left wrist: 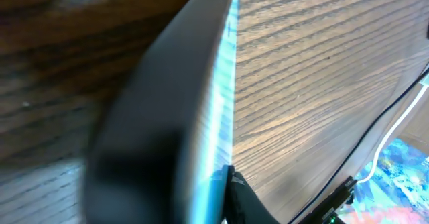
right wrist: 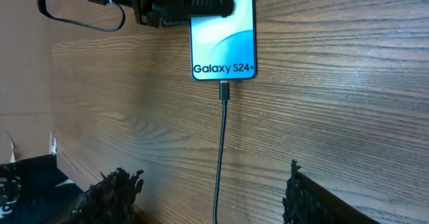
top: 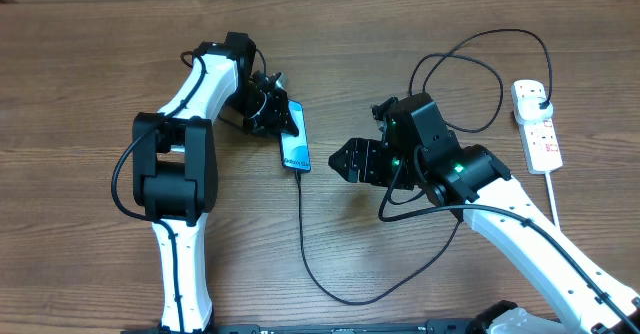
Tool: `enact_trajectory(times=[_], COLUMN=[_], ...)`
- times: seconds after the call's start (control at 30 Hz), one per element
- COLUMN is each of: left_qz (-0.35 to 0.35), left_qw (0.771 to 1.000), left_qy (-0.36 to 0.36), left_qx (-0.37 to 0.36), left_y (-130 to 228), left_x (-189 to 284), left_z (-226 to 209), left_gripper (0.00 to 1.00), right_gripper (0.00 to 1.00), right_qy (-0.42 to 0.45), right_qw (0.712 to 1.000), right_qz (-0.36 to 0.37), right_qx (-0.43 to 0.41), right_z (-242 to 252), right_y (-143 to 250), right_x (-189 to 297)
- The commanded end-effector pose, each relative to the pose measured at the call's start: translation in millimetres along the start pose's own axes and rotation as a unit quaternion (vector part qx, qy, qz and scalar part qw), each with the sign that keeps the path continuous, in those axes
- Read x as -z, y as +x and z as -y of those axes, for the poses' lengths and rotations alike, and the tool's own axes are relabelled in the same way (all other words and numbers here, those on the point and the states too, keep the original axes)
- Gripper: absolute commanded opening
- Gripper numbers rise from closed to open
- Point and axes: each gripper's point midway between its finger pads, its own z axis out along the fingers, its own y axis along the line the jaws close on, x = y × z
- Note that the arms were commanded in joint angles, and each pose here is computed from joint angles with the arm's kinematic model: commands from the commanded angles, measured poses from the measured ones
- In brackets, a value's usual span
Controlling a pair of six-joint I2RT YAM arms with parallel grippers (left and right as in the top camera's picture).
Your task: Plug charger to phone and switch on socket
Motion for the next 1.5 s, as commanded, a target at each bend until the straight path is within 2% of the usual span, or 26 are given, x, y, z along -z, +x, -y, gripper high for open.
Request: enact_trajectory(times=[0.0,0.07,0.23,0.47,0.63,0.77,0.97,1.1,1.17,1.2,1.27,1.47], left_qz=[0.000,0.001,0.004,0.002,0.004,0.012,0.087,0.168,0.205,0.224,0.240,0.243], left_qw=[0.999,0.998,0.996,0.992,0.991,0.986,0.982,0.971,0.963,0.958,0.953,0.950], left_qy=[-0.041,-0.055,-0.089,-0.126,-0.132,-0.167,-0.165,-0.150,-0.142,-0.136,-0.128,-0.122], left_qx=[0.001,0.001,0.002,0.006,0.005,0.005,-0.033,-0.077,-0.103,-0.118,-0.130,-0.154], left_y=[1,0,0,2,1,0,-5,11,24,33,45,65], left_x=[-2,-2,0,3,3,12,74,136,163,177,189,194], left_z=[-14,-19,-31,-43,-46,-55,-11,40,66,81,96,116], left_gripper=[0.16,0.19,0.38,0.48,0.50,0.46,0.46,0.47,0.48,0.47,0.47,0.49], right_gripper=[0.73,0.73,0.73,0.73,0.73,0.73,0.73,0.73,0.67,0.53,0.36,0.08], right_qy=[0.003,0.004,0.004,0.005,0.009,0.017,0.018,0.041,0.076,0.081,0.088,0.118], right_qw=[1.000,1.000,1.000,1.000,1.000,1.000,0.999,0.997,0.996,0.995,0.995,0.989], right_qz=[0.009,0.007,0.007,0.007,0.001,-0.009,-0.008,-0.003,0.016,0.023,0.040,0.086], right_qx=[0.003,0.002,0.002,0.002,0.000,0.014,0.040,0.064,0.047,0.047,0.027,-0.035], right_z=[1,1,2,2,4,8,7,7,15,16,20,56], right_y=[-3,-3,-3,-2,1,5,5,-4,-20,-29,-44,-75], right_x=[2,2,3,3,3,3,4,20,42,54,74,118])
